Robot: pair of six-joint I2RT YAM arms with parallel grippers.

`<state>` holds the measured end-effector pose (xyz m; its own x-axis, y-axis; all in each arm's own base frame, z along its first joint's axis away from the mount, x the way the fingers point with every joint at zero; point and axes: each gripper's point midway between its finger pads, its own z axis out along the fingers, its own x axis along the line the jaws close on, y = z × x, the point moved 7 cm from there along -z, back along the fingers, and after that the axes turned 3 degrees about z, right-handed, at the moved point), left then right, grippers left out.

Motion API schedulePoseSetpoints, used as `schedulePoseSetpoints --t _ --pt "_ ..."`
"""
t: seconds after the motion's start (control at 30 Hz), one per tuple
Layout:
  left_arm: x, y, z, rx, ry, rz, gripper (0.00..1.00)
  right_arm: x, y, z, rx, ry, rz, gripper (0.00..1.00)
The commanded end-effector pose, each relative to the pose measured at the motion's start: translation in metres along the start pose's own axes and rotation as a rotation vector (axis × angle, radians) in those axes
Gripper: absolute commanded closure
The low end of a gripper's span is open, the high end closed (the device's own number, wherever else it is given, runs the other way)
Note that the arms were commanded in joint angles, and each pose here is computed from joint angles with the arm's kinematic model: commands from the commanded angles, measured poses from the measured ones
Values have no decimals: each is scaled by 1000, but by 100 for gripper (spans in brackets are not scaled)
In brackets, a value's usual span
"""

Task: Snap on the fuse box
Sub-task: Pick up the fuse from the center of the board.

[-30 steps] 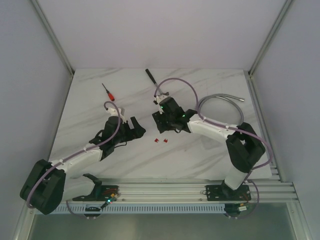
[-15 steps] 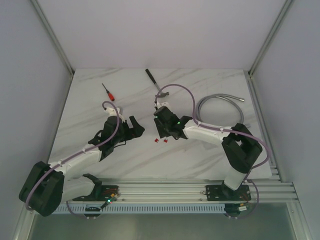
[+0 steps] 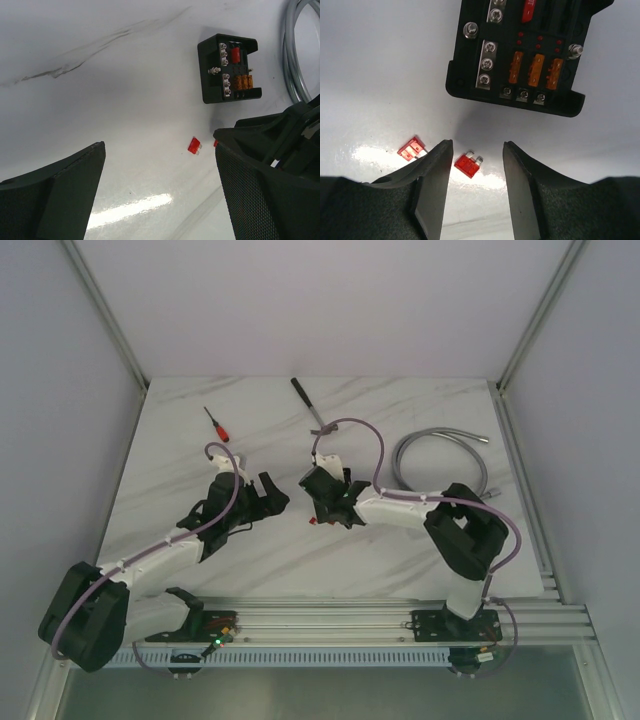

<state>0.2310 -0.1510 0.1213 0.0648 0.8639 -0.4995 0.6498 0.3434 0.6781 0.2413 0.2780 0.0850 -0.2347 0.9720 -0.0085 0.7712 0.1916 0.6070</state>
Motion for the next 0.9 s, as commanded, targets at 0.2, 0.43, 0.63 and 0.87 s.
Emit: schedulePoseSetpoints --t 0.2,0.43,0.63,0.87 --pt "0 0 0 11 1 -6 0 -7 -35 2 89 -58 11 49" --pt "-2 1 -1 10 -6 -8 0 -23 -43 -5 110 -125 -6 51" --pt "-3 2 -1 10 -12 -9 0 -28 -42 -11 112 -119 9 52" --pt "-3 2 -1 10 -15 -6 0 -18 -39 -6 131 -27 -77 52"
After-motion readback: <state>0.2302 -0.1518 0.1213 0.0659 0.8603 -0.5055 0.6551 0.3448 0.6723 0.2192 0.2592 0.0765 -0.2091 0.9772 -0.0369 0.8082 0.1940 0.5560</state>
